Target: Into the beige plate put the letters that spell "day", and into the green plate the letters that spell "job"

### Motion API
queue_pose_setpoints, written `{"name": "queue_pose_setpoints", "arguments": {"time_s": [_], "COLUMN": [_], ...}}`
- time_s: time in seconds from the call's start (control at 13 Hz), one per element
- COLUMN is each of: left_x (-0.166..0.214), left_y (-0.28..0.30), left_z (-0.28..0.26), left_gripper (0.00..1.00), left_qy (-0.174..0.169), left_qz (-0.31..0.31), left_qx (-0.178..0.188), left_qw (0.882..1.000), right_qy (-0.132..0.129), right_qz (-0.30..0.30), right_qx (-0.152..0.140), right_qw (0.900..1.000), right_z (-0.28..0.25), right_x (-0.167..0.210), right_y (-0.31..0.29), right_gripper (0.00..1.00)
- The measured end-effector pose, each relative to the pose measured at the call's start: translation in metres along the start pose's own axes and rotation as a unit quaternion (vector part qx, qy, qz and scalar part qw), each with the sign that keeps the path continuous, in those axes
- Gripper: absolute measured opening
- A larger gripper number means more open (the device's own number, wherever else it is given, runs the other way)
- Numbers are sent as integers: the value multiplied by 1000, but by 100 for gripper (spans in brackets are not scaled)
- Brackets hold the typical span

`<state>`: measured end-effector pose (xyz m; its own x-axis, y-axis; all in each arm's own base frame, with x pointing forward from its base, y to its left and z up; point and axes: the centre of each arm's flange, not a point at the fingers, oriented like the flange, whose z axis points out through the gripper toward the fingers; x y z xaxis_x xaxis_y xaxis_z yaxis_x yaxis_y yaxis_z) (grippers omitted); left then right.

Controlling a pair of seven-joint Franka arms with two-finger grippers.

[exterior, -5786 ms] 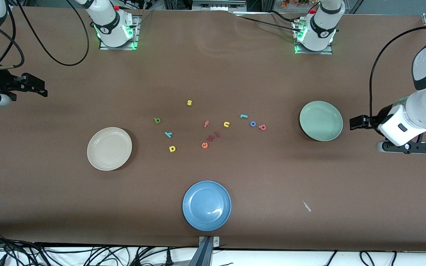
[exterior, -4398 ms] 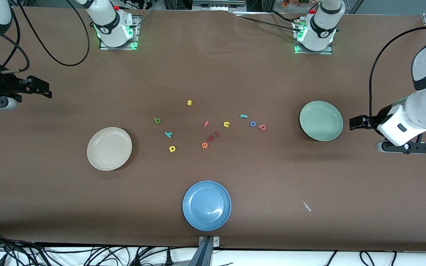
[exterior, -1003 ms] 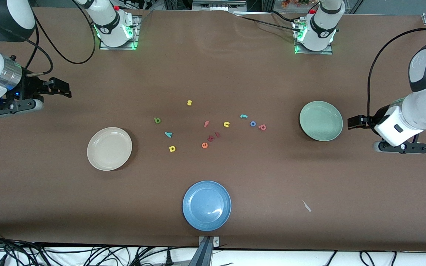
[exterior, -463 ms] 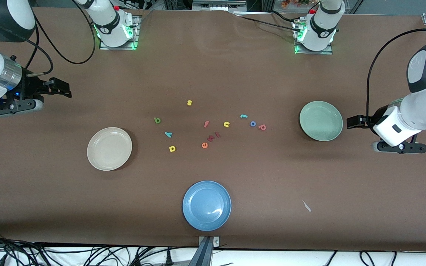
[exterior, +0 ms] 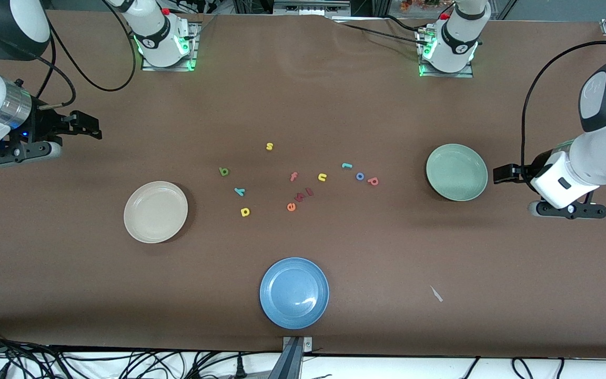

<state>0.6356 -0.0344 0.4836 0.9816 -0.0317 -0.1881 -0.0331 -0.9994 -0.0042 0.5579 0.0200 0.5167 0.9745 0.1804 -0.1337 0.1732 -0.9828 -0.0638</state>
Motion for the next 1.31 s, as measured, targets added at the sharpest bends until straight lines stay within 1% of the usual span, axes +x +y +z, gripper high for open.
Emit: {"name": "queue_pose_setpoints", "arguments": {"time_s": [1.08,1.23,1.31], "left_x": [0,-1,-2], "left_y": [0,7,16], "left_z": [1,6,12], "left_gripper": [100,100,100], "left_qy": [-1,-6,-14], "left_qz": [0,3,-4], "left_qx": [0,0,-7], "left_qw": [1000,1000,1000], "right_qy": [0,-2,-3], "right_qz": [1,1,1], "right_qx": [0,0,0], "right_qw": [1000,1000,1000], "right_z": [1,3,6], "right_x": [0,1,3], "right_y": [2,2,2], "right_gripper": [100,100,100]}}
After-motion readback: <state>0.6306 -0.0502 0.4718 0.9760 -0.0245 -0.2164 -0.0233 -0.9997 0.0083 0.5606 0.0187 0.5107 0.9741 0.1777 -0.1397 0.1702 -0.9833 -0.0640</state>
